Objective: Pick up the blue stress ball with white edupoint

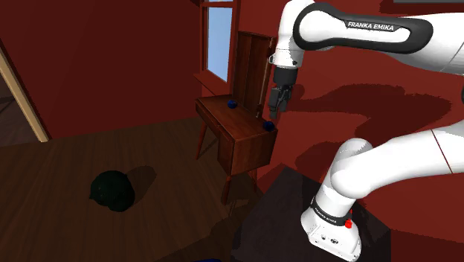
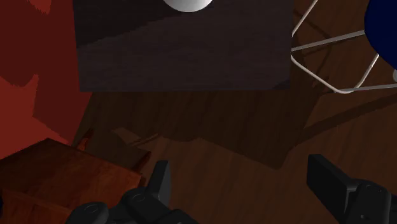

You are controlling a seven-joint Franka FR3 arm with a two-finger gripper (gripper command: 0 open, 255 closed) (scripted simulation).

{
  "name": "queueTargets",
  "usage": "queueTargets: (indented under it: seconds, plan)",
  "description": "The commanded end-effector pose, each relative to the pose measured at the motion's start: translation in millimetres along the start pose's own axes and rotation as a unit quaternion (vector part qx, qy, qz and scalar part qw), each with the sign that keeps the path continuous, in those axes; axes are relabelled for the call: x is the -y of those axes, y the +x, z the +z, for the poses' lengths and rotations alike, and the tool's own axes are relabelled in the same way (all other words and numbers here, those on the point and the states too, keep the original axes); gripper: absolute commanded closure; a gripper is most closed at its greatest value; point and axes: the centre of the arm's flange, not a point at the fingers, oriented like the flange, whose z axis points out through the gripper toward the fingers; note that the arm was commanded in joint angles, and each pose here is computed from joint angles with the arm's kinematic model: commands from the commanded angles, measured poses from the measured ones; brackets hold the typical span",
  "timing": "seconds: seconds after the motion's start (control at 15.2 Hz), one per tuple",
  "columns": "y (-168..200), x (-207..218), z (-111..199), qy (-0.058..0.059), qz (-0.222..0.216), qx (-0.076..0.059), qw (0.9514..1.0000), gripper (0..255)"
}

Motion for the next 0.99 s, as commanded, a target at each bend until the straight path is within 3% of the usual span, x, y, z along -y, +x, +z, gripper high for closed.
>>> queueTargets:
  seconds: [0.0, 0.46, 0.92]
  plan:
    - [0.0, 0.0, 0.0, 0.0, 0.0, 0.0, 1.0, 0]
    - [67.5, -47.0, 35.0, -0.008, 0.105, -0.007, 0.9944, 0]
    - [124.1, -107.7, 68.3, -0.016, 0.21, -0.013, 0.9775, 0]
